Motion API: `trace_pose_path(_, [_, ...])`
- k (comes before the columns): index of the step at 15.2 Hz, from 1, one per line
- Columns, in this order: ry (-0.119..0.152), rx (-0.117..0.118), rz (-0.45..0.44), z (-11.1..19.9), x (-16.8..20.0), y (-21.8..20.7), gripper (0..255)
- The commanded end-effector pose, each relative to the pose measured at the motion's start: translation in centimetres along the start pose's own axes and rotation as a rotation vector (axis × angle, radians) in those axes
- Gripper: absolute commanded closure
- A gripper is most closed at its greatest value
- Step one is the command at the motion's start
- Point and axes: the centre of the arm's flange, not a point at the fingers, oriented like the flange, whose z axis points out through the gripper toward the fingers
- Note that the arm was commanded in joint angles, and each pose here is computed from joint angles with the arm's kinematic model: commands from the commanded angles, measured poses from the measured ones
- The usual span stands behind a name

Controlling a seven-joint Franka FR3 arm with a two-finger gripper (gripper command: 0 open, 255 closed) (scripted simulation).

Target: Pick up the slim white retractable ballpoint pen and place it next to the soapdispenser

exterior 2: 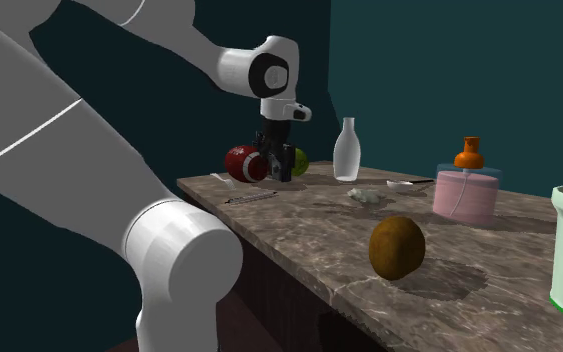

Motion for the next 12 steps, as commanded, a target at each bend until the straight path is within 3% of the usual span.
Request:
trace_pose_path(1, [-0.002,0.012,0.014,1.9,0.3,-1.7,0])
trace_pose_path(5, [-0.008,0.034,0.039,5.2,0.9,-5.1,0])
trace_pose_path(12, [-0.008,0.034,0.039,8.9,0.8,-5.3,0])
